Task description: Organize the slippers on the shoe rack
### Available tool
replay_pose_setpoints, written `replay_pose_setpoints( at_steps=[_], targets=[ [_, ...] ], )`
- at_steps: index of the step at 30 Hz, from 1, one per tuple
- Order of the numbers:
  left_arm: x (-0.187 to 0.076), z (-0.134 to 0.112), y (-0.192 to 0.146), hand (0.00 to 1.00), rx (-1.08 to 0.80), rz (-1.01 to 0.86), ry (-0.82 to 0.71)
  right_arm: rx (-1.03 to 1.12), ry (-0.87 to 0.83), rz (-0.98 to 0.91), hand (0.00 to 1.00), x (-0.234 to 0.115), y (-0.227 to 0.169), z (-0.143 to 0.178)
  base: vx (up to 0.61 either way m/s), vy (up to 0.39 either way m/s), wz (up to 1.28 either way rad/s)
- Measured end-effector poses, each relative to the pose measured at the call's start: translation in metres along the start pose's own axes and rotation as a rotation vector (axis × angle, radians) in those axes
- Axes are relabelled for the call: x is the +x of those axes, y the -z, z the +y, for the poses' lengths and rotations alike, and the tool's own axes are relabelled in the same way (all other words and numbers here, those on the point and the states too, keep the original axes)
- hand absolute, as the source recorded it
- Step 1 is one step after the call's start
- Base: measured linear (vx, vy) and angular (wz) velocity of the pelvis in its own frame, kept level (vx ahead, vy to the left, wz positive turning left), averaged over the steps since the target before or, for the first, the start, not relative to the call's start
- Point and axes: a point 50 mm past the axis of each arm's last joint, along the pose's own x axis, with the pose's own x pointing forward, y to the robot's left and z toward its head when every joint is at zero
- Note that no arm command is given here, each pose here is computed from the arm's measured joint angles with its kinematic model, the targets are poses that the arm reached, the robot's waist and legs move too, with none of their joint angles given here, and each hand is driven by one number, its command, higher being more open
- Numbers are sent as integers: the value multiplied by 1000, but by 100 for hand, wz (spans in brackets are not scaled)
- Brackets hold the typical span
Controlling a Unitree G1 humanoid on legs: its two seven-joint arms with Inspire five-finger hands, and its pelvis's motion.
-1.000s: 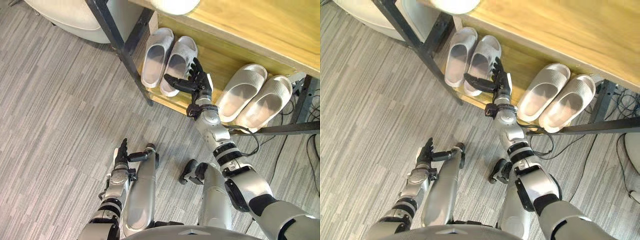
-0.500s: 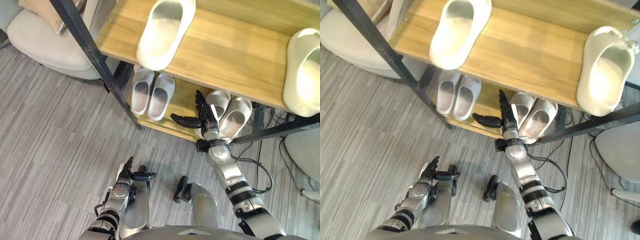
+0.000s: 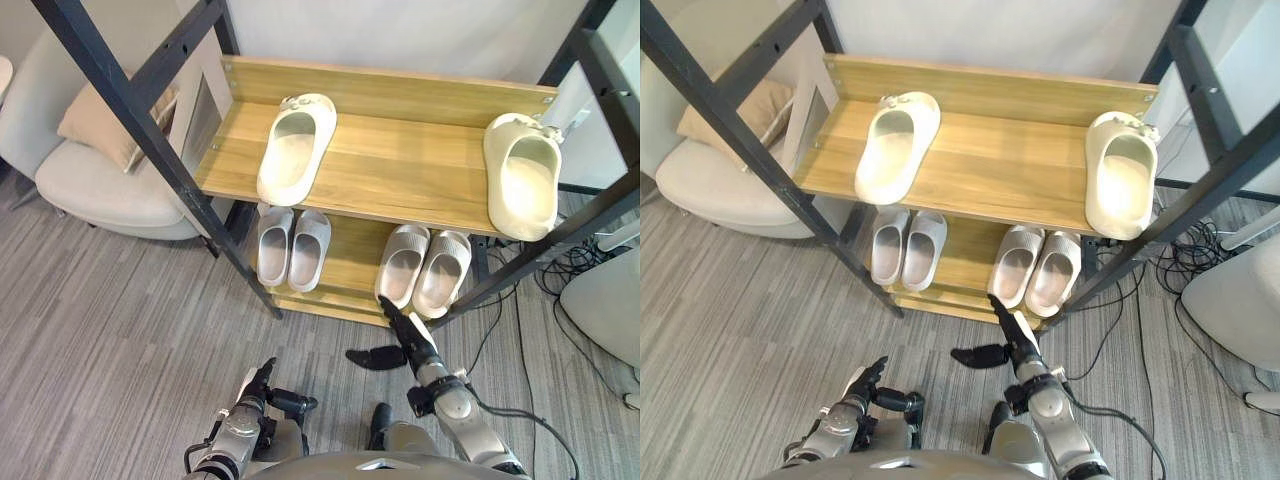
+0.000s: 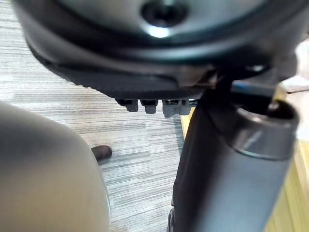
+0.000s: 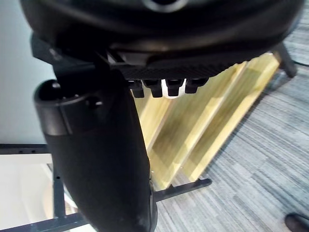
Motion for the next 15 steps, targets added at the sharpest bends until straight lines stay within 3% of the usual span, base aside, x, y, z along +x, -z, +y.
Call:
replay_pose_setpoints(
  at_steps=[9, 15],
  targets=[
    [-4, -16, -6, 100, 66, -53, 87, 44, 42, 295, 100, -13, 61, -3, -31, 13, -8],
    [-15, -37, -41, 100, 173, -246, 212, 55, 80, 311, 100, -16, 65, -7, -3, 3, 8]
  ],
)
